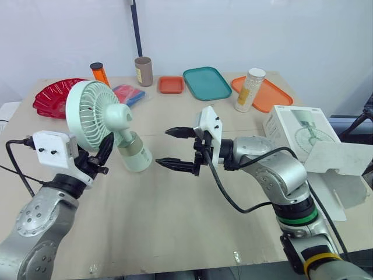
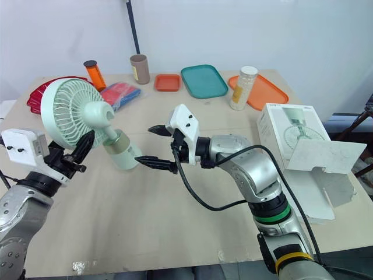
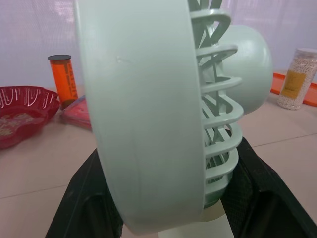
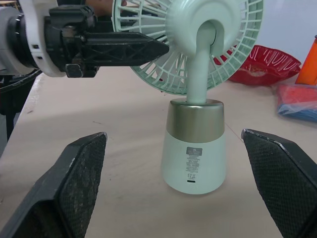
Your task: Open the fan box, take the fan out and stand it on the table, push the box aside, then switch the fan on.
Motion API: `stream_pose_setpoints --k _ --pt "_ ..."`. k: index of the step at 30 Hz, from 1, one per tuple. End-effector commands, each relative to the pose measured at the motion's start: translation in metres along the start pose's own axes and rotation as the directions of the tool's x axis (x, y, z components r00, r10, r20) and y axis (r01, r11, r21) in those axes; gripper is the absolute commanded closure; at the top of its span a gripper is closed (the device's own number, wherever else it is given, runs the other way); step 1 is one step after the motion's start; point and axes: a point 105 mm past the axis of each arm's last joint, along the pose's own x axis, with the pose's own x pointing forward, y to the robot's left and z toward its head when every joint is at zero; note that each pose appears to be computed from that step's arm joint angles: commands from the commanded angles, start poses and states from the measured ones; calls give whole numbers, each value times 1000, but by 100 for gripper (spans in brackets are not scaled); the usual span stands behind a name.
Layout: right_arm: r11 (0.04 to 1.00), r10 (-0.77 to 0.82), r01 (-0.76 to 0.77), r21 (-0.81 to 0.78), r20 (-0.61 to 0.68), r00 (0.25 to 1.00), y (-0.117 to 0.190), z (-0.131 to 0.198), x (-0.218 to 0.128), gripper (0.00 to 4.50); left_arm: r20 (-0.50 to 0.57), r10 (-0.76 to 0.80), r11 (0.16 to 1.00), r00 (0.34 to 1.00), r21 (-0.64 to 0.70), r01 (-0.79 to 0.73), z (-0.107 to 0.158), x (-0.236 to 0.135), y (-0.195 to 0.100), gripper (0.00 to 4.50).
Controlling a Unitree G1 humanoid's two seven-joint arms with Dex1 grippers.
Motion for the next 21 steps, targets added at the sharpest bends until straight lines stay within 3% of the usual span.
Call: stream_pose_setpoints --k 1,21 --pt "998 12 -11 -61 23 1000 -2 11 6 0 85 -40 999 996 20 38 21 -3 -17 235" --pt "992 -1 2 -124 8 1000 -18 15 49 0 61 -135 991 989 14 134 15 -2 -44 235"
